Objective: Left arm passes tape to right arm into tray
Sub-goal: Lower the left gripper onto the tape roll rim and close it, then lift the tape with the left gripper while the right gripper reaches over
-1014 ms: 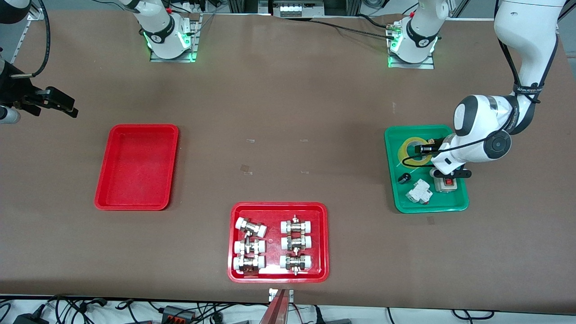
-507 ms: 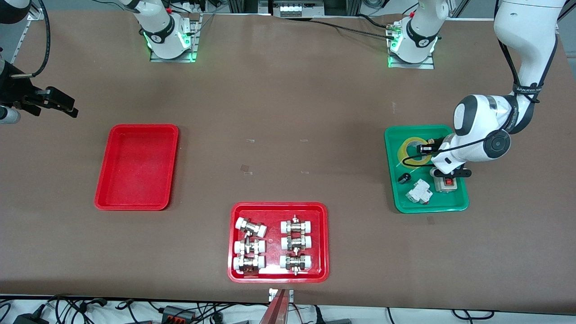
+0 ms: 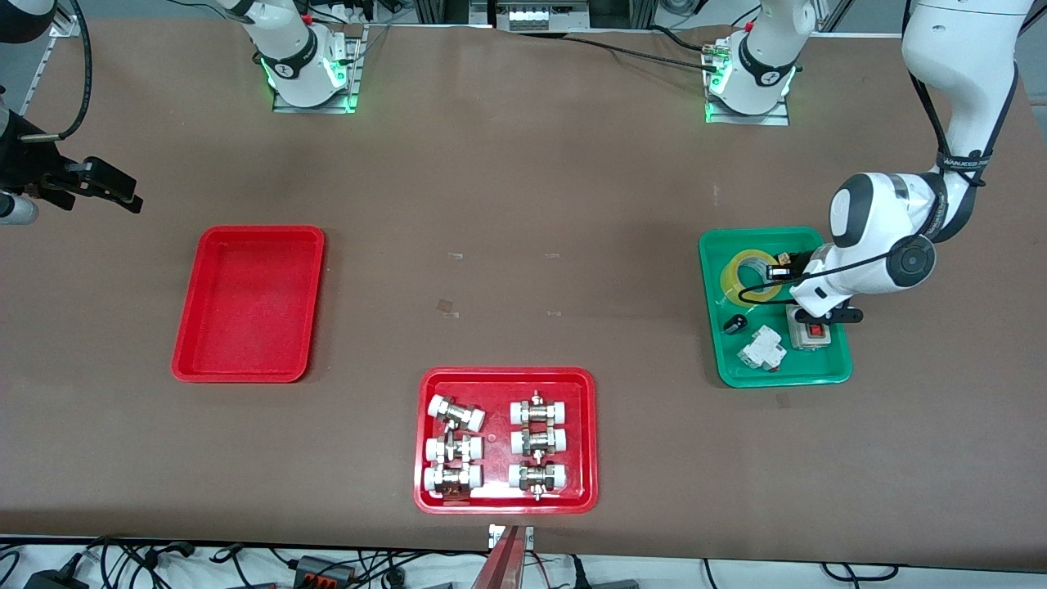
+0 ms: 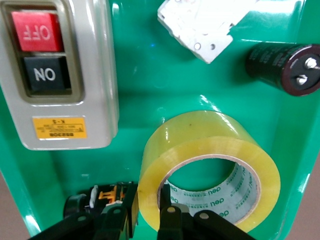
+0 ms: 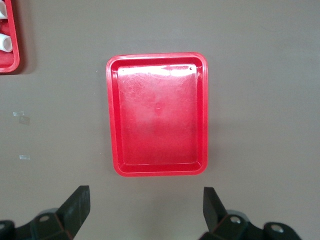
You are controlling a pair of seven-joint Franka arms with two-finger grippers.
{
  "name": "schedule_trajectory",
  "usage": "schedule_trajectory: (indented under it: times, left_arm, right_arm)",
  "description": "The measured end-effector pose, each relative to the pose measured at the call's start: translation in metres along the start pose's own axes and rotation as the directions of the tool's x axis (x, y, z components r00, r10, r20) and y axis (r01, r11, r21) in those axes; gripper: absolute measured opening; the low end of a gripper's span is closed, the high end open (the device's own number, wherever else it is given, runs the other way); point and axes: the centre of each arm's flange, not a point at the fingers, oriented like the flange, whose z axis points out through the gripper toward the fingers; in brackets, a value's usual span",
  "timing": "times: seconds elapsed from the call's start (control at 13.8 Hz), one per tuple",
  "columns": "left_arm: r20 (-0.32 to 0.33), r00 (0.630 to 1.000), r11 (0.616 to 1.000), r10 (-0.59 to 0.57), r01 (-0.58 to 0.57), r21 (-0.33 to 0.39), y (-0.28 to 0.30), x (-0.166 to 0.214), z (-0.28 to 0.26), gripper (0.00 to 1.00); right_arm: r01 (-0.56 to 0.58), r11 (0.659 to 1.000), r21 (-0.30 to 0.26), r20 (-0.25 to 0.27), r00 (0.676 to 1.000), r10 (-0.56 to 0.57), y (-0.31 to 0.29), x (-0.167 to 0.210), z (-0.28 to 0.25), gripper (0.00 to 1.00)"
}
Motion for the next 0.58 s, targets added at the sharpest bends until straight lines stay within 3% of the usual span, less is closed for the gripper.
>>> schedule_trajectory:
  times: [0.58]
  left_arm:
    - [0.050, 0.995, 0.996, 0.085, -0.085, -0.002, -0.002, 0.002, -0.027, 0.21]
  right_arm:
    - [0.001, 1.000, 0.000, 0.000, 1.000, -0.001, -0.001, 0.000, 0.000, 1.00]
